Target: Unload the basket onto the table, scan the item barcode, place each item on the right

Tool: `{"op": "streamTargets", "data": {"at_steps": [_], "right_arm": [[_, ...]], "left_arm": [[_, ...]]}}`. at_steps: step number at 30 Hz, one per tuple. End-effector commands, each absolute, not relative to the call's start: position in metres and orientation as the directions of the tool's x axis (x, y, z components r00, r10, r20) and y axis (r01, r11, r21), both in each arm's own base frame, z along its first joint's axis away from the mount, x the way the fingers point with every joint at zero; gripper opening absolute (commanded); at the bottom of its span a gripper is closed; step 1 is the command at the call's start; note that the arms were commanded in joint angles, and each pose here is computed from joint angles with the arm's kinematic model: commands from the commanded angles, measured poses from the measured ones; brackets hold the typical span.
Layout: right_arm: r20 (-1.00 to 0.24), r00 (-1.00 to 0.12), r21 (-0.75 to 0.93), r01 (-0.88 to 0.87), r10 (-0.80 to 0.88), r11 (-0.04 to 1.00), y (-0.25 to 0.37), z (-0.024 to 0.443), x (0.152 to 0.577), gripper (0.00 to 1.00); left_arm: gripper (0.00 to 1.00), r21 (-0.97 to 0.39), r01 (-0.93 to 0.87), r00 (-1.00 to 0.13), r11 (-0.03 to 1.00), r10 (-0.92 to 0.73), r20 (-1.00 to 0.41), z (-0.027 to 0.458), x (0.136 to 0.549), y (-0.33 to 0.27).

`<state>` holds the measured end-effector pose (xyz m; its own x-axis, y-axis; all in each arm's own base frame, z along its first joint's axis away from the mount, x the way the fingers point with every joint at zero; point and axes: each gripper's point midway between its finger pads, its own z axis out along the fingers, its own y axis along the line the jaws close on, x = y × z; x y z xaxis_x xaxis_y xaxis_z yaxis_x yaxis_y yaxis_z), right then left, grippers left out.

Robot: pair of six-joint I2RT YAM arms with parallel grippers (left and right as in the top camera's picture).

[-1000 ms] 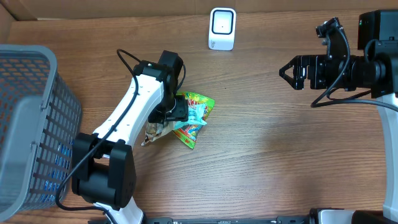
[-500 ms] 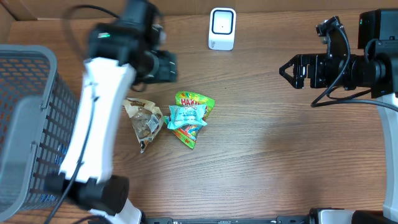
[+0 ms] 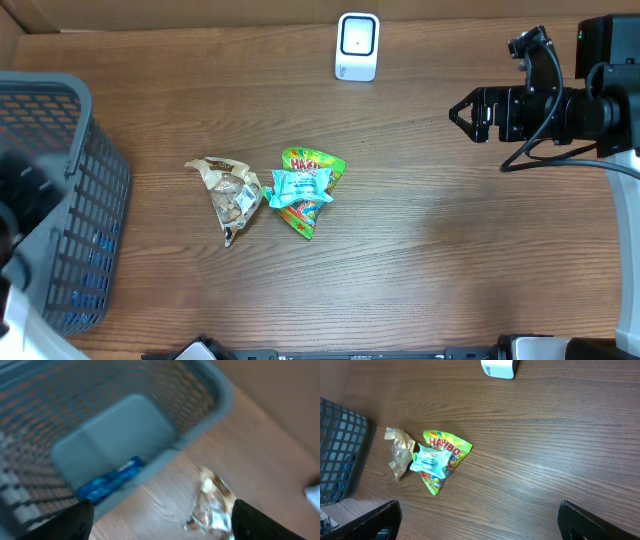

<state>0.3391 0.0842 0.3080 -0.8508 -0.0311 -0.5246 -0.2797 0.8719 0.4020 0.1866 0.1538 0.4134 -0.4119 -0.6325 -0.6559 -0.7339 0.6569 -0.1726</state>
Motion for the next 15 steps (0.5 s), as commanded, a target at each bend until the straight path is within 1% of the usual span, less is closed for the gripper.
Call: {"op": "streamTargets", "data": {"at_steps": [1,3,7,9,12,15], "right_arm": [[-0.54,-0.841,0.392,-0.291,-0.038,0.873,0.084,0.311,0.339,1.0],[-0.539,-0.841,0.392,-0.291,-0.038,0.873,0.084,0.311,0.339,1.0],[-0.538,-0.842,0.392,-0.29,-0.038,0.873,0.084,0.311,0.339,1.0],[-0.539,-0.841,0.392,-0.291,-0.038,0.873,0.084,0.311,0.339,1.0],[-0.541,-0.84,0.391,-0.292,-0.038,0.873,0.084,0.311,0.339,1.0],[-0.546,-0.837,0.39,-0.294,-0.038,0.873,0.084,0.312,0.34,1.0]], "left_arm": [[0.79,-0.233,-0.766,-0.351,0.599,-0.694,-0.629,0.402,0.182,0.182],[0.8,-0.264,-0.804,-0.294,0.533,-0.742,-0.602,0.39,0.182,0.204],[0.8,-0.289,-0.836,-0.265,0.466,-0.804,-0.532,0.353,0.193,0.242],[0.8,-0.278,-0.857,-0.272,0.434,-0.839,-0.471,0.326,0.195,0.257],[0.76,-0.266,-0.877,-0.305,0.401,-0.891,-0.337,0.281,0.199,0.267],[0.75,-0.25,-0.882,-0.348,0.398,-0.911,-0.223,0.24,0.201,0.268]]}}
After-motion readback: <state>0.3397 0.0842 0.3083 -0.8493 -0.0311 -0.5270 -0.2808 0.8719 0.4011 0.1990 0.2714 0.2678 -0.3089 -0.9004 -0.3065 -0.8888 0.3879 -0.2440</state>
